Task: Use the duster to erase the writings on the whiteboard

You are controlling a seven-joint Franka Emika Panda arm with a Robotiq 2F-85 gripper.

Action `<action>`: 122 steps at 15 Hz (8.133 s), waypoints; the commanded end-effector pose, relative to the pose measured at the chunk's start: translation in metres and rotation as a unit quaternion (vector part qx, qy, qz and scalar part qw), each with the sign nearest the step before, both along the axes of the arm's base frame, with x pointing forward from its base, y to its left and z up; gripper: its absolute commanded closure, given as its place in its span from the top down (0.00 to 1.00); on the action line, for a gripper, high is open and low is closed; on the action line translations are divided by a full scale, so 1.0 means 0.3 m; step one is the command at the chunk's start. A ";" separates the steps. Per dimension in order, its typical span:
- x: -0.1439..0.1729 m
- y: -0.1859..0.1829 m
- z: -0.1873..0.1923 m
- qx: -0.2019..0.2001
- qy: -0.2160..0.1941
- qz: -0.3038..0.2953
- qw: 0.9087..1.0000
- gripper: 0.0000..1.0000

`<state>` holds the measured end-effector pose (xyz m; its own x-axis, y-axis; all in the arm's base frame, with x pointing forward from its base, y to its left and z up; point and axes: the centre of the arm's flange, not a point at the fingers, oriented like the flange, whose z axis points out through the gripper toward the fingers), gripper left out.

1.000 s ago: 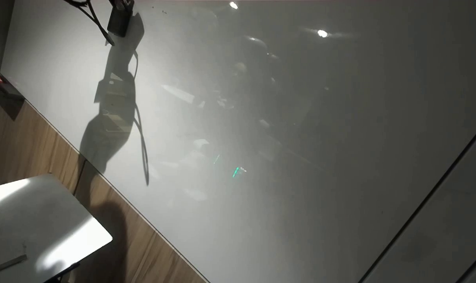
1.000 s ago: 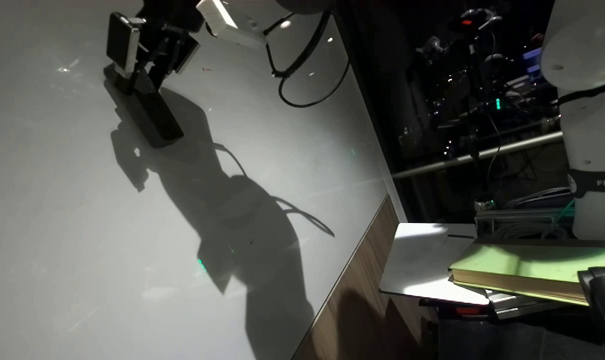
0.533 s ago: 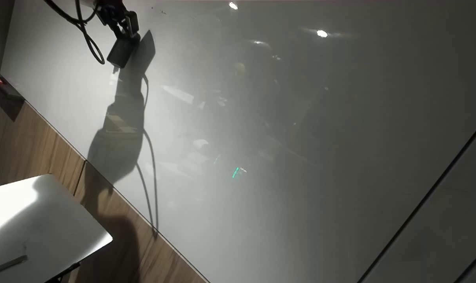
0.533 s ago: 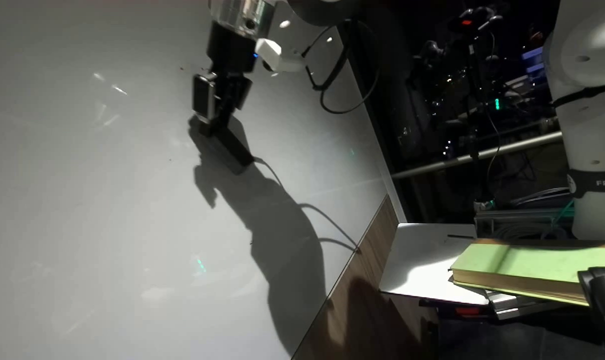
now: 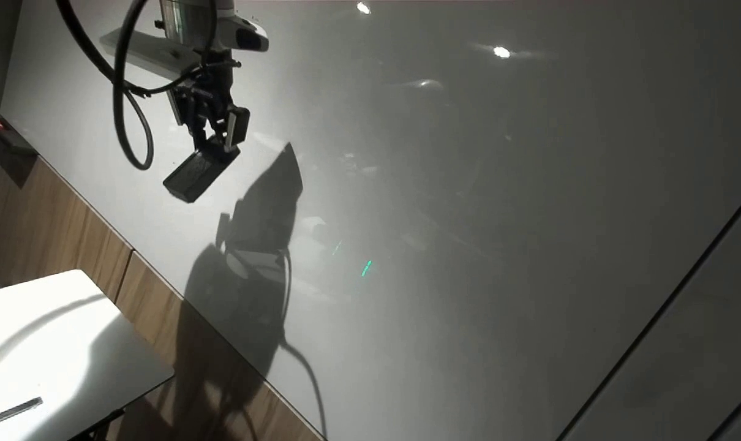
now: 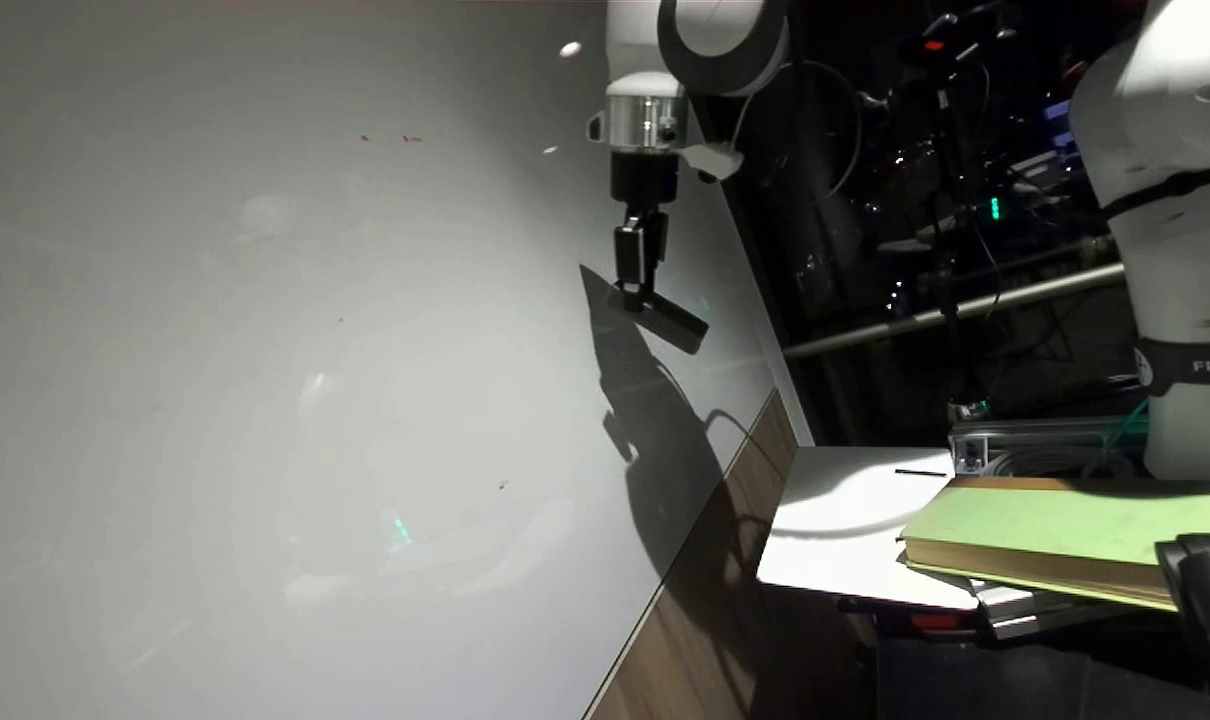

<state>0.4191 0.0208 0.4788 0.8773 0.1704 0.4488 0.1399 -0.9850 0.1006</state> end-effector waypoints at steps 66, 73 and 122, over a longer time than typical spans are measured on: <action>0.274 0.520 0.577 -0.012 -0.281 0.090 0.955 0.30; 0.258 0.339 0.591 -0.031 -0.281 0.039 0.958 0.30; -0.351 0.022 -0.927 -0.071 0.199 -0.002 0.977 0.88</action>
<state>0.3725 0.0347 0.1973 0.9772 0.2106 0.0265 0.2018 -0.9605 0.1918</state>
